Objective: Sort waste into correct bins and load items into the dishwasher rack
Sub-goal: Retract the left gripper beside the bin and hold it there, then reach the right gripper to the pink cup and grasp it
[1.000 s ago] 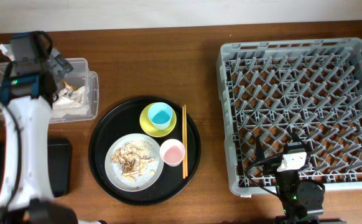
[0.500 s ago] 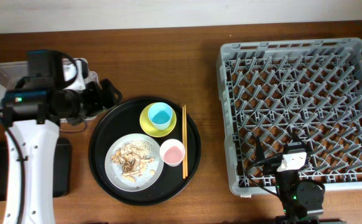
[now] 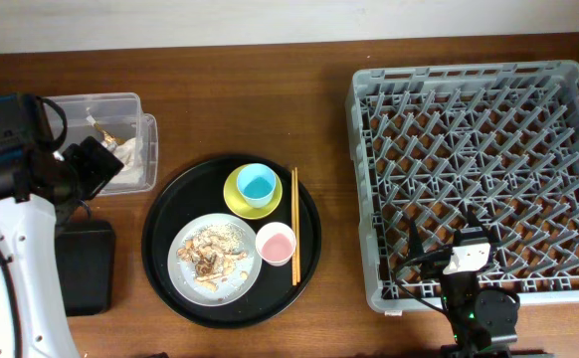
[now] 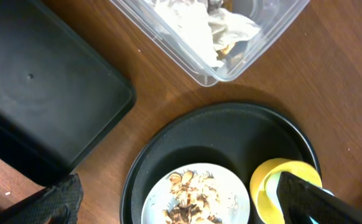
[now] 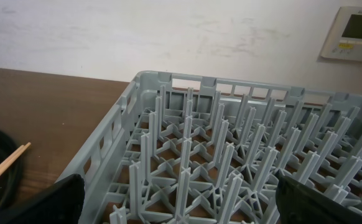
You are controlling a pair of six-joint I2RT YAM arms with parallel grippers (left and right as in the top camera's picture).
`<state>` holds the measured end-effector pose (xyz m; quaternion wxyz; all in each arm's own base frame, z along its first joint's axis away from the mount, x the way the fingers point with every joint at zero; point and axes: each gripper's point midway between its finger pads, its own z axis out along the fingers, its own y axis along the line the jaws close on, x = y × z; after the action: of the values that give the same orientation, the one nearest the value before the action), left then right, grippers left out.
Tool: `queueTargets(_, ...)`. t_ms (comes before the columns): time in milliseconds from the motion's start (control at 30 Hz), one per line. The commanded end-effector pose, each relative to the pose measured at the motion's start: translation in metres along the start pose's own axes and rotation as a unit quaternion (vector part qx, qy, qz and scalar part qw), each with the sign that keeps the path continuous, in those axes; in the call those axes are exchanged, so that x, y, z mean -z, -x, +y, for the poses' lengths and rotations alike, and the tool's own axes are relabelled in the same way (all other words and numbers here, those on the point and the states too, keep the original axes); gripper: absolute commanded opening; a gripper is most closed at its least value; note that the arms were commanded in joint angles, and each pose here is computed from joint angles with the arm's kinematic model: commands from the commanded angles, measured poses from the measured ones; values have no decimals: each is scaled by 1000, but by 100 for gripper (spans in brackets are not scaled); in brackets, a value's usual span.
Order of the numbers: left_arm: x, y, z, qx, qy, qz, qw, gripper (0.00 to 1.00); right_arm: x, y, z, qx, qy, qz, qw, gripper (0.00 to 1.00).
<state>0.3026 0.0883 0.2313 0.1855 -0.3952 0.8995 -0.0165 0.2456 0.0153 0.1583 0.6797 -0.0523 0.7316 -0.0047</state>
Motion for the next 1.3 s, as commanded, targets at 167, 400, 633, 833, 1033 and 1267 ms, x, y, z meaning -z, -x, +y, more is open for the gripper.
queueTargets(167, 0, -1, 1, 12, 0, 2, 1000, 99, 0, 6, 9, -34, 29, -15, 999, 98)
queueTargets(400, 0, -1, 1, 12, 0, 2, 1000, 99, 31, 19, 97, -189, 303, 10, 934, 98)
queueTargets(633, 0, -1, 1, 12, 0, 2, 1000, 99, 59, 60, 118, -458, 398, 76, 791, 98)
queueTargets(833, 0, -1, 1, 12, 0, 2, 1000, 99, 78, 139, 89, -529, 417, -70, 736, 98)
queueTargets(1033, 0, -1, 1, 12, 0, 2, 1000, 100, 91, 214, 52, -531, 353, -169, 752, 98)
queueTargets(1267, 0, -1, 1, 12, 0, 2, 1000, 99, 44, 260, 58, -284, 226, 70, 929, 99)
